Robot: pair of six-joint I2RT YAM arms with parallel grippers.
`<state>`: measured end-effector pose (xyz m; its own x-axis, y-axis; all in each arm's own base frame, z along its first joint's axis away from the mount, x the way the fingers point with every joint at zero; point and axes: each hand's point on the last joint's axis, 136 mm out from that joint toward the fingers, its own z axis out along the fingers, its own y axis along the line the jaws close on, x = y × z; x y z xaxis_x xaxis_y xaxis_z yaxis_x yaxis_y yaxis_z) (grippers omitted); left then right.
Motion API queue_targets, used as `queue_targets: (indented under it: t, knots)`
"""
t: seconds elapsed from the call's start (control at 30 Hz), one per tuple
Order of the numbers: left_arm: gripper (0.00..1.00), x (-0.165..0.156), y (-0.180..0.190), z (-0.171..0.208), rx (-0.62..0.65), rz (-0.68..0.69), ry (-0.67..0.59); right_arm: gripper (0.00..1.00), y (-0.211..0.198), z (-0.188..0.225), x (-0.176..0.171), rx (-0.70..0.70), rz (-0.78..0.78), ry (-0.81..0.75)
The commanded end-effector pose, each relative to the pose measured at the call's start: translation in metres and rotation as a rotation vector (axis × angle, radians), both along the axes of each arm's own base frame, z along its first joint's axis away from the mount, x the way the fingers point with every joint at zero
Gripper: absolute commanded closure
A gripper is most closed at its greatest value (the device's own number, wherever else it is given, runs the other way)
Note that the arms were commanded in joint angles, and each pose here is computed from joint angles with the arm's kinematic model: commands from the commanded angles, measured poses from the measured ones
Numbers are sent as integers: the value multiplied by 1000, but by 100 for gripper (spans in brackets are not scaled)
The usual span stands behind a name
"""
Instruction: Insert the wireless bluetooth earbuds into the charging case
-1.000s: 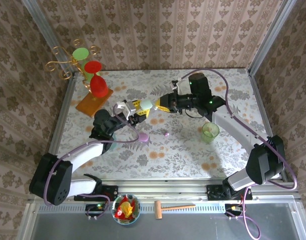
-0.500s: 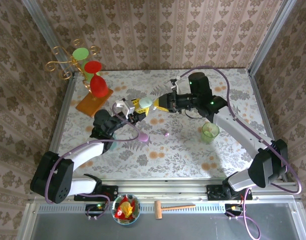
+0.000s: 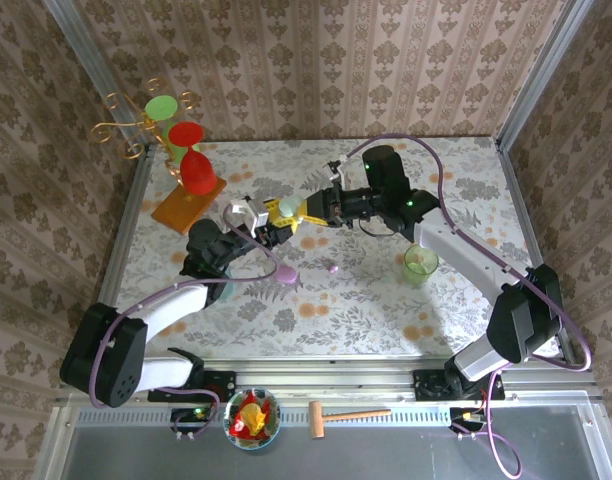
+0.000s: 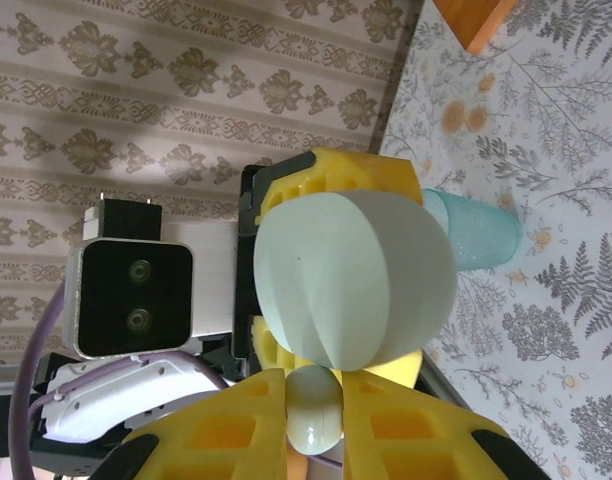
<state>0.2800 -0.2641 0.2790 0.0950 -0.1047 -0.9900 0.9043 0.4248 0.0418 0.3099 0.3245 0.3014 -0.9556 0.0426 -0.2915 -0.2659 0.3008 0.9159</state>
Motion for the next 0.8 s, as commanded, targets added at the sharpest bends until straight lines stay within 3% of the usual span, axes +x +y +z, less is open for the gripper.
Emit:
queue_targets:
  t: [0.0, 0.77]
  knots:
    - [70, -17, -6, 25, -42, -79, -49, 84, 5, 22, 7, 40, 15, -85]
    - [69, -21, -8, 28, -59, -114, -43, 84, 7, 47, 27, 50, 26, -206]
